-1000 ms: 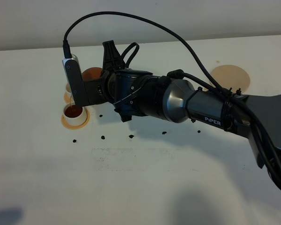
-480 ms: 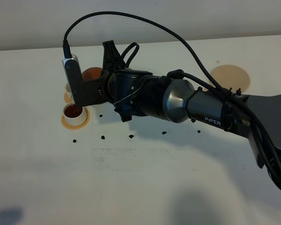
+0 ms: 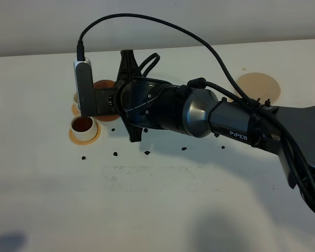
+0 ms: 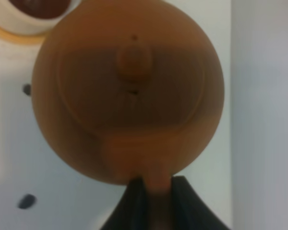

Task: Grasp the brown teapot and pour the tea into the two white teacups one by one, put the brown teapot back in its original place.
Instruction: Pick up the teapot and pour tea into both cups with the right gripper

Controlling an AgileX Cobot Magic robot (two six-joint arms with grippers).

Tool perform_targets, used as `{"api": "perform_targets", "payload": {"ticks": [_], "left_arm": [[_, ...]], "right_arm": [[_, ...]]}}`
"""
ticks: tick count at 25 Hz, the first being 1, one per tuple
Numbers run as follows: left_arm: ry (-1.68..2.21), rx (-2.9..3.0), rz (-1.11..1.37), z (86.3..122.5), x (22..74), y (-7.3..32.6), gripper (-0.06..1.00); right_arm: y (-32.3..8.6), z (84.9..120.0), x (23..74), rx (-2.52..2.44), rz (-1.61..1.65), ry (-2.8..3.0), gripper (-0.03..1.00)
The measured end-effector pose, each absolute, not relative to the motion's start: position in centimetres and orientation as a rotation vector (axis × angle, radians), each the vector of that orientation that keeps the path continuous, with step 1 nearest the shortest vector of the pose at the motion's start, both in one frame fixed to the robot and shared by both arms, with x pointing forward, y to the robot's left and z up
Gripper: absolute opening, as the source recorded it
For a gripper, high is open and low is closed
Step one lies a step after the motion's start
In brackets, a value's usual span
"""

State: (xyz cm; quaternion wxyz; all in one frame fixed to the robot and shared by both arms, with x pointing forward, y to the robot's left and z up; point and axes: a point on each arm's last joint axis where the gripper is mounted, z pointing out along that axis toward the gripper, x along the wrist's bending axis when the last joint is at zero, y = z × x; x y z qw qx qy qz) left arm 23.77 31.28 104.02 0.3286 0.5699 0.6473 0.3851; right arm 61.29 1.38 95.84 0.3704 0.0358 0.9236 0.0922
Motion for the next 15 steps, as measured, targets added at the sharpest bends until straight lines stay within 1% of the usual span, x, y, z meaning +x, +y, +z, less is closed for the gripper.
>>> {"api": "perform_targets", "payload": {"ticks": [9,15], "left_arm": [[1.694,1.492,1.008,104.0,23.8,31.3,0.32],[1.694,1.492,1.008,104.0,23.8,31.3,0.32]], "right_arm": [[1.5,95.6,61.0,0.379,0.363,2.421,0.09],[0.7,96.9,61.8,0.721,0.460,2.481,0.09]]}}
